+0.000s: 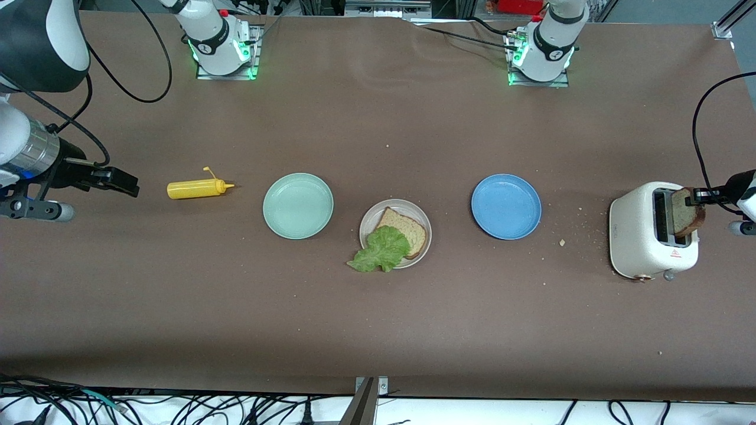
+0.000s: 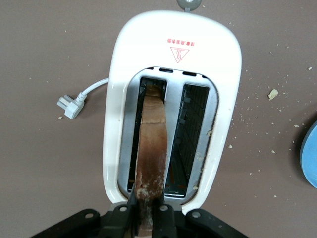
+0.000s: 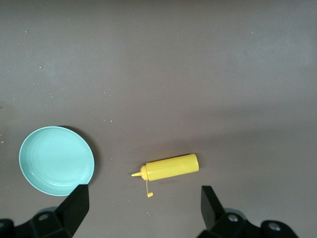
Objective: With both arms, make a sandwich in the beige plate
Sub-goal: 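Grasp the toaster bread slice with the left gripper and lift it, then carry the bread slice with the left gripper over the beige plate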
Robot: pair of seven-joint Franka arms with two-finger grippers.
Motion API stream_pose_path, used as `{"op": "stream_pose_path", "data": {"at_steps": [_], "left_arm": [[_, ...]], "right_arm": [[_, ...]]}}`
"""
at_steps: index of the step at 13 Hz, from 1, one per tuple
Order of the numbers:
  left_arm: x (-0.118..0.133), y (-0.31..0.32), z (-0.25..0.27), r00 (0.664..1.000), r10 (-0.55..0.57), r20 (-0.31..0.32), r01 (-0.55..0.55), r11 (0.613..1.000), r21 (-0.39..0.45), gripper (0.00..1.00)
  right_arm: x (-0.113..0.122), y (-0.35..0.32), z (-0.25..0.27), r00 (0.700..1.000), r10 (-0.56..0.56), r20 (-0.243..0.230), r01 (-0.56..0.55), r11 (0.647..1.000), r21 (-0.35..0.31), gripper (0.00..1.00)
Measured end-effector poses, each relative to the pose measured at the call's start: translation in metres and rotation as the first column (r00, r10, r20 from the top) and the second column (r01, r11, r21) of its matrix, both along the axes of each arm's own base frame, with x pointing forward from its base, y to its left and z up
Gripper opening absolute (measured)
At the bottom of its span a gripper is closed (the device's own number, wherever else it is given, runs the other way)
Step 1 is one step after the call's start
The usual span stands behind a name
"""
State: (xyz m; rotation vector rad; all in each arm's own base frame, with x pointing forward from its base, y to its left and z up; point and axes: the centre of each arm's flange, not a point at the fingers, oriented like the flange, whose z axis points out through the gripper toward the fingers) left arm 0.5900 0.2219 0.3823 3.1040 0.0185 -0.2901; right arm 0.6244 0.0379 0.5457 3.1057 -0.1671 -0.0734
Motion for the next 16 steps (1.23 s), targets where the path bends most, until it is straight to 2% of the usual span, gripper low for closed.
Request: {"op": "stream_pose_path", "data": {"at_steps": [4,8,10,12,14,16], "left_arm": [[0.008,-0.007,0.049,0.998,-0.057,0.037,0.057,0.998,0.007,0.10],[0.009,-0.026,0.142,0.995,-0.093,0.021,0.093,0.996,0.004,0.08],[0.006,-0.049,0.178,0.989,-0.148,0.002,0.148,0.989,-0.013,0.08],[0.005,-0.085,0.194,0.979,-0.205,-0.014,0.203,0.975,-0.091,0.08],[0.013,-0.126,0.188,0.970,-0.241,0.015,0.237,0.940,-0.245,0.08],[0.028,-0.168,0.161,0.969,-0.246,0.005,0.229,0.893,-0.386,0.08]], "right_arm": [[0.000,0.000,0.000,1.000,-0.006,-0.001,0.006,1.000,0.000,1.00],[0.000,0.001,-0.001,1.000,-0.005,-0.003,0.005,1.000,0.000,1.00],[0.000,0.002,-0.001,1.000,-0.005,-0.004,0.005,1.000,0.000,1.00],[0.000,0.002,-0.002,1.000,-0.005,-0.004,0.005,1.000,0.000,1.00],[0.000,0.002,-0.002,1.000,-0.005,-0.004,0.005,1.000,0.000,1.00],[-0.001,0.002,-0.002,1.000,-0.005,-0.005,0.005,1.000,0.000,1.00]]}}
